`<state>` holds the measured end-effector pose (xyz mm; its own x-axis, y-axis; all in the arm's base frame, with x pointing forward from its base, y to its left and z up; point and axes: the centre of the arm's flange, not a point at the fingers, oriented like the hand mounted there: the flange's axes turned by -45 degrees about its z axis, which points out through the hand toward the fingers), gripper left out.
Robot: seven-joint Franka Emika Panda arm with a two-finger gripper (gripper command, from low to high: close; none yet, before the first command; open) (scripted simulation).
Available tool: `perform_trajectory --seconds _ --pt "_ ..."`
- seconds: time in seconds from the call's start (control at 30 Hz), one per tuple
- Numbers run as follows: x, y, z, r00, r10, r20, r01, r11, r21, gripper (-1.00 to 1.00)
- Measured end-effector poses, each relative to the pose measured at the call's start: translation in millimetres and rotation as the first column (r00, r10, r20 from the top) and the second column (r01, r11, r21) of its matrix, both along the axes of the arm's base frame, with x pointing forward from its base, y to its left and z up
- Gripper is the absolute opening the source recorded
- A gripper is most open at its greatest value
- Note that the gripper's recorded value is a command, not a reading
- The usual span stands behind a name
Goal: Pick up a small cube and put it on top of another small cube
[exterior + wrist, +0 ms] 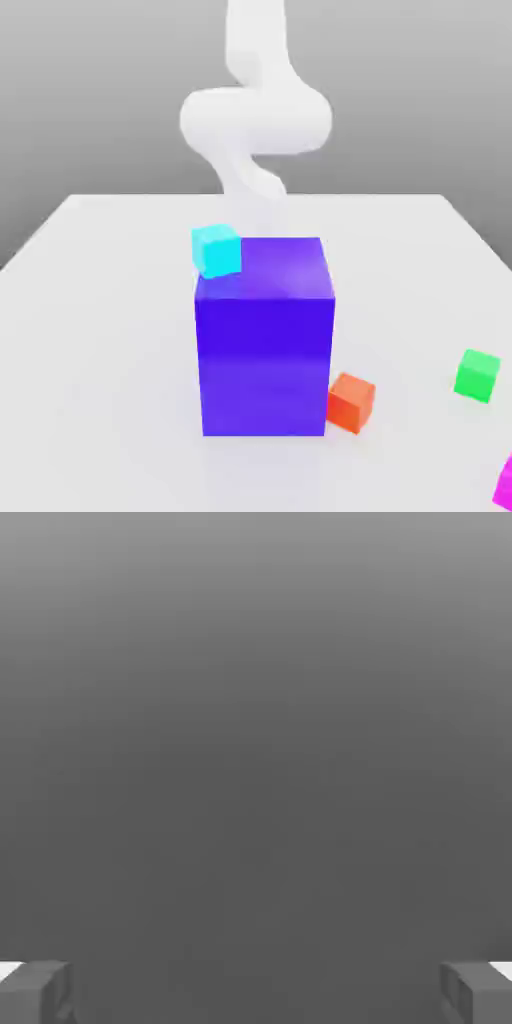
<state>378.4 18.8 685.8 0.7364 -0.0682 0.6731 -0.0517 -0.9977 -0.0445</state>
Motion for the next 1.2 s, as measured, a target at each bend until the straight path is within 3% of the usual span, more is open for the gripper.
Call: perform_trajectory --seconds 0.27,0.53,0.77,1.0,1.17,1.2 --pt "86 69 -100 0.974 -0.122 -0.192 0.141 0.986 0.084 0.00" --pt "133 144 -221 0.899 -0.229 -0.373 0.289 0.951 0.112 0.00" --pt "139 214 -337 0.797 -0.312 -0.517 0.415 0.905 0.093 0.00" --pt "112 275 -456 0.654 -0.400 -0.642 0.544 0.838 0.032 0.00" --pt "99 293 -536 0.603 -0.427 -0.674 0.581 0.814 0.004 0.00" --pt "98 293 -550 0.602 -0.428 -0.674 0.582 0.813 0.003 -1.00"
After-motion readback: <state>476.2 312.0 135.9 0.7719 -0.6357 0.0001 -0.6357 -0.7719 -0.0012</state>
